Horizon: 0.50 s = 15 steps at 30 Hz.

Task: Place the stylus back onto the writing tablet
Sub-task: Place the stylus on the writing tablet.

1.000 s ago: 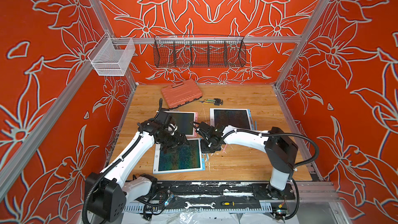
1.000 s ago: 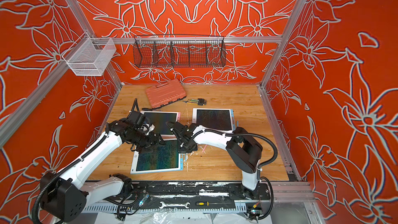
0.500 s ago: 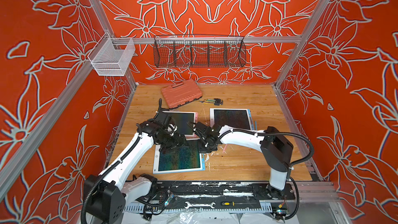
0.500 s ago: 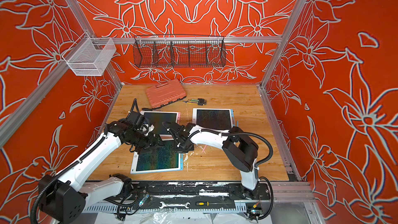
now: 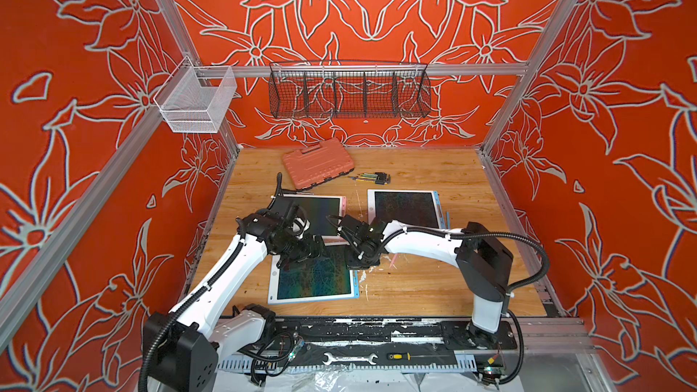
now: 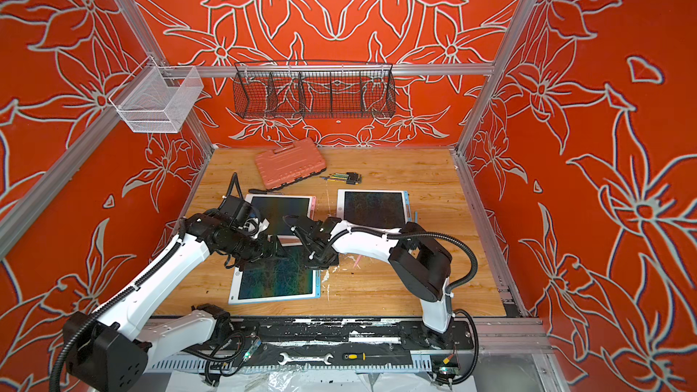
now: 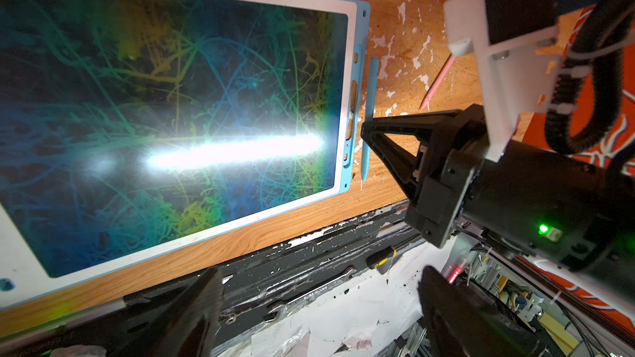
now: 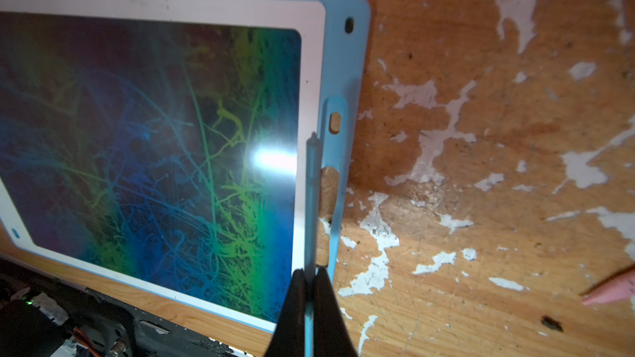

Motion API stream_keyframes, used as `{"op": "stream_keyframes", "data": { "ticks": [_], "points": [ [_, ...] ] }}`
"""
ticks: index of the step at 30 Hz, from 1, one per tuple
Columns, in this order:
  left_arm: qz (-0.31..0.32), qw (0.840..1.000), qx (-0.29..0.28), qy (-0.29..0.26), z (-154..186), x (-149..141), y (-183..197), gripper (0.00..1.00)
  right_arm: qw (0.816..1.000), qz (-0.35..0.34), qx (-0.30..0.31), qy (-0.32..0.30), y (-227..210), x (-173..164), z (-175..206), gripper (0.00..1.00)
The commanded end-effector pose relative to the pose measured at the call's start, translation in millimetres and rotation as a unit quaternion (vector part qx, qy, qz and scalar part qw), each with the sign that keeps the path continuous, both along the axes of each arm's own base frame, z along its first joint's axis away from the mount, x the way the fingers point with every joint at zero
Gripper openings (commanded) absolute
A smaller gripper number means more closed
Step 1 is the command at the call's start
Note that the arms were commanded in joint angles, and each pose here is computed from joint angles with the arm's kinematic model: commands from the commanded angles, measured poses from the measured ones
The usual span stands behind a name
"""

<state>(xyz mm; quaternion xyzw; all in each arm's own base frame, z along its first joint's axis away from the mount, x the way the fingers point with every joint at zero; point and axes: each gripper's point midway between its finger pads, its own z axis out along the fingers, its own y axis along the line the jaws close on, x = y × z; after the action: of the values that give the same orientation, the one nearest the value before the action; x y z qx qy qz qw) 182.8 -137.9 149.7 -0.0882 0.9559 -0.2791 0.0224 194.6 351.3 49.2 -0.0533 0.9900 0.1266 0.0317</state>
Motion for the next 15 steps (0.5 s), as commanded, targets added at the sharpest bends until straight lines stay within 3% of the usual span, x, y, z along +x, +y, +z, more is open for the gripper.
{"op": "stream_keyframes", "data": {
  "ticks": [1,15],
  "points": [
    [-0.003,1.000,0.003,0.002,1.2,-6.0,3.7,0.87,1.000,-0.013,-0.015,0.003,0.8,0.4,-5.9,0.00],
    [0.000,1.000,0.001,0.003,0.6,-10.5,4.2,0.87,0.999,-0.012,-0.035,0.011,0.7,-0.2,-13.2,0.00]
  ]
}}
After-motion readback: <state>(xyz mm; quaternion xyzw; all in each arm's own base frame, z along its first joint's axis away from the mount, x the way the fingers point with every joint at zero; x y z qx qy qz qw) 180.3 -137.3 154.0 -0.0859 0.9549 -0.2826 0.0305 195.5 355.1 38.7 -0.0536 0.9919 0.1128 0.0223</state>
